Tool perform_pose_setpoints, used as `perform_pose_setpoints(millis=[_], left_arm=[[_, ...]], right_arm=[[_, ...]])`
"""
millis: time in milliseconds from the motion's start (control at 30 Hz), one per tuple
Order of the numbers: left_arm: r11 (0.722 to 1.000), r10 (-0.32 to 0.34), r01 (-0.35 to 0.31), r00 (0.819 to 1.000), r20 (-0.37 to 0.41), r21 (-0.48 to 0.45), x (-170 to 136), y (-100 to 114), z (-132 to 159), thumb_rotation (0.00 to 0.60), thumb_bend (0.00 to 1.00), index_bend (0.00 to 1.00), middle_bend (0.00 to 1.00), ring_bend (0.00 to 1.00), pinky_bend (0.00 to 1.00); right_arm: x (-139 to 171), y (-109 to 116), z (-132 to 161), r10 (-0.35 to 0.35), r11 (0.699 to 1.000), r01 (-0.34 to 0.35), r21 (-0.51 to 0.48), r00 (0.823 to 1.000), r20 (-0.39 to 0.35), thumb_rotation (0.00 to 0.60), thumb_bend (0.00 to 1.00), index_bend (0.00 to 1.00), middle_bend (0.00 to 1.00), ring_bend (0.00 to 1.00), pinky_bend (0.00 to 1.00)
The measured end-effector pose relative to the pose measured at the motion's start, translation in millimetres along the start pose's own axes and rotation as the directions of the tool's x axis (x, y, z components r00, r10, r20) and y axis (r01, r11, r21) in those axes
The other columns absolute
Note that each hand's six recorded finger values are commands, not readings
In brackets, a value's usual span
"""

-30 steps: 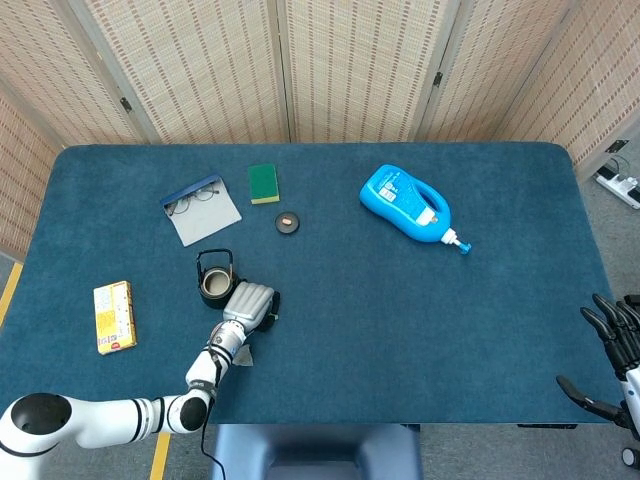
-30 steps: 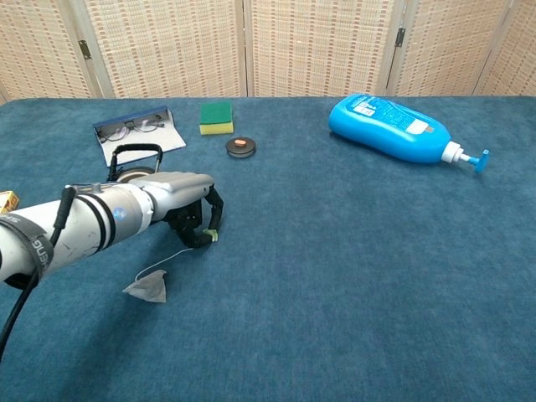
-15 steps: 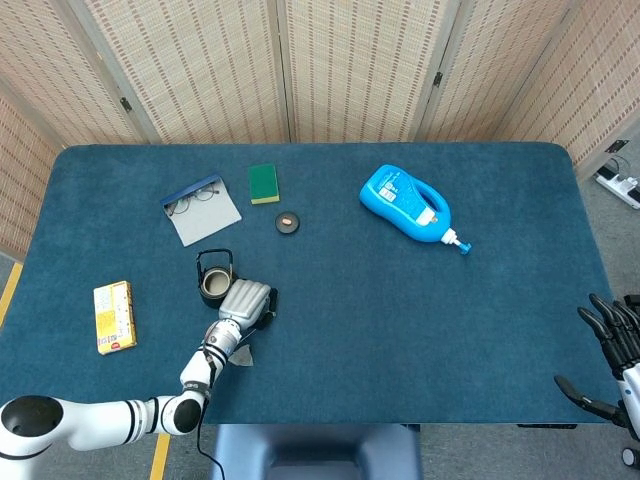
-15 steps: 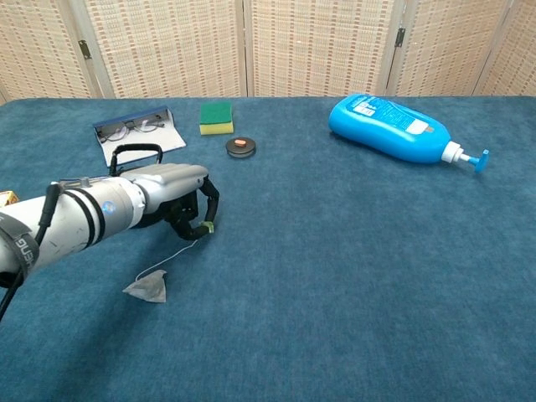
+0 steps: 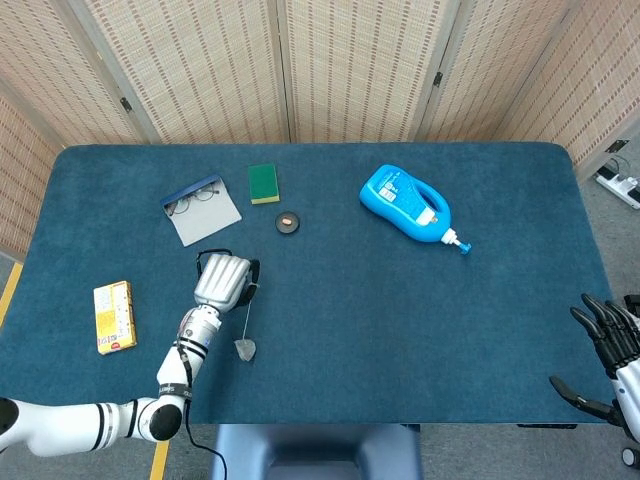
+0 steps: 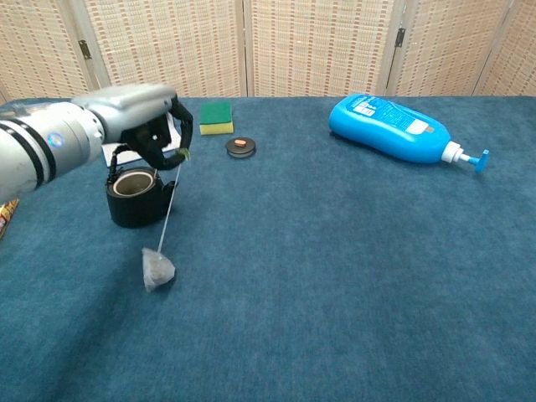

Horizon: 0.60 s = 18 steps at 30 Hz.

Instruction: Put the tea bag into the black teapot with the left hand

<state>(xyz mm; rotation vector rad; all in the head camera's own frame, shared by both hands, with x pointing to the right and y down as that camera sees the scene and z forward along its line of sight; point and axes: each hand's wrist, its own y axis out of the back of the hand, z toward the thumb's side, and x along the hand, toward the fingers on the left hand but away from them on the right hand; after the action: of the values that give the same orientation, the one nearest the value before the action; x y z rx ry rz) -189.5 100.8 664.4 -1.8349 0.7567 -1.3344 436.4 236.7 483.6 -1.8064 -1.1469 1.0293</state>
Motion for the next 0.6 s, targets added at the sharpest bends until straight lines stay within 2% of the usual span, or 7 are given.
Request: perform_pose_setpoints(millis=[167, 367, 467, 600], left_arm=[[0.995, 0.101, -0.101, 0.995, -0.013, 0.007, -7.2, 47.9, -5.8, 0.6, 0.6, 0.69, 1.0, 1.0, 1.0], [0.982, 0.183, -0.181, 0.983, -0.031, 0.049, -13.0, 89.3, -16.3, 0.6, 0.6, 0.69, 1.0, 1.0, 1.0], [0.978, 0.204, -0.202, 0.978, -0.043, 0.054, -14.2, 101.7, -22.6, 0.6, 0.6, 0.69, 1.0, 1.0, 1.0], [0.975, 0.22, -0.218, 0.975, -0.045, 0.049, -14.9, 107.9, -29.0, 0.6, 0.6, 0.69, 1.0, 1.0, 1.0]], right_arm=[[-2.1, -2.8, 0.2, 0.009, 1.0, -0.009, 0.002, 1.0, 0.002, 0.6, 0.25, 0.0, 0.0, 0.0, 0.0], [-4.6, -6.2, 1.4, 0.016, 1.0, -0.016, 0.002, 1.0, 0.005, 0.6, 0.25, 0.0, 0.0, 0.0, 0.0], [-6.4, -8.2, 0.9, 0.023, 1.0, -0.023, 0.004, 1.0, 0.009, 0.6, 0.25, 0.0, 0.0, 0.0, 0.0], [-9.1, -11.3, 0.1, 0.034, 0.999, -0.034, 0.006, 0.999, 0.016, 0.6, 0.25, 0.0, 0.0, 0.0, 0.0]])
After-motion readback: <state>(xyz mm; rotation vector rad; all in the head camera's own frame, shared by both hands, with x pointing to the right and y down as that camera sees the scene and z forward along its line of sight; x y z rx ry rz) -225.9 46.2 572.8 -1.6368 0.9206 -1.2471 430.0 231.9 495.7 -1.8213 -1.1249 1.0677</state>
